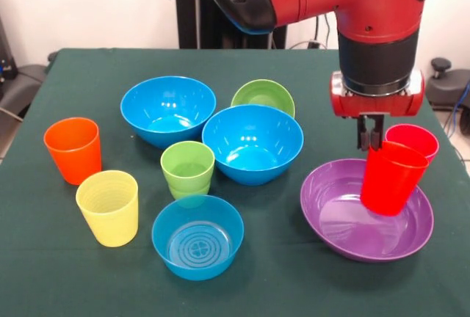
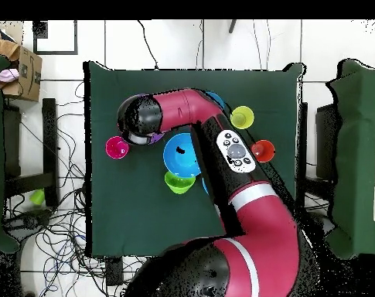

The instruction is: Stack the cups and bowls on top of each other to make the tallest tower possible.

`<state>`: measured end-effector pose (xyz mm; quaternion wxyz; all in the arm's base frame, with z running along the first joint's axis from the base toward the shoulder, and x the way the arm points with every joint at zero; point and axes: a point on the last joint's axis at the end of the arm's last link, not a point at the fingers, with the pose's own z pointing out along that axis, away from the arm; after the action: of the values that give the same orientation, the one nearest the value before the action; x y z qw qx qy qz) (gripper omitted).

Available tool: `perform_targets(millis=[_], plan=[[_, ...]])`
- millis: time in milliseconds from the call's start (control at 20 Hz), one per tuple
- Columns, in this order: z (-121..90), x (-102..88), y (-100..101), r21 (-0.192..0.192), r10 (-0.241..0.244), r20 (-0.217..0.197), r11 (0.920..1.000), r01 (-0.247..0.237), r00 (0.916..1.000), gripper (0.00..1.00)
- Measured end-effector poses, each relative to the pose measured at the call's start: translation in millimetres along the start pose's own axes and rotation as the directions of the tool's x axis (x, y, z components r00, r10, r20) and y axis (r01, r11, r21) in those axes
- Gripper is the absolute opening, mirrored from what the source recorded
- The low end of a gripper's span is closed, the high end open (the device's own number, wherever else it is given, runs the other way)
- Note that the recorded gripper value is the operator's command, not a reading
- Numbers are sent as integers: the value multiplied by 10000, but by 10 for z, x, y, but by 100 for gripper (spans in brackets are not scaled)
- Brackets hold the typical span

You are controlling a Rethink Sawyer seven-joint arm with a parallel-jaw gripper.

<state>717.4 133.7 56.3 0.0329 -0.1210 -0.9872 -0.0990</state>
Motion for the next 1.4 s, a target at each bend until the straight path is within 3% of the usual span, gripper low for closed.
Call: perform_targets(millis=[400, 1400], plan=[[34, -157, -33, -109, 208, 182, 9997, -206, 9996, 0], [318, -42, -107, -98, 244, -267, 9996, -247, 9993, 0]])
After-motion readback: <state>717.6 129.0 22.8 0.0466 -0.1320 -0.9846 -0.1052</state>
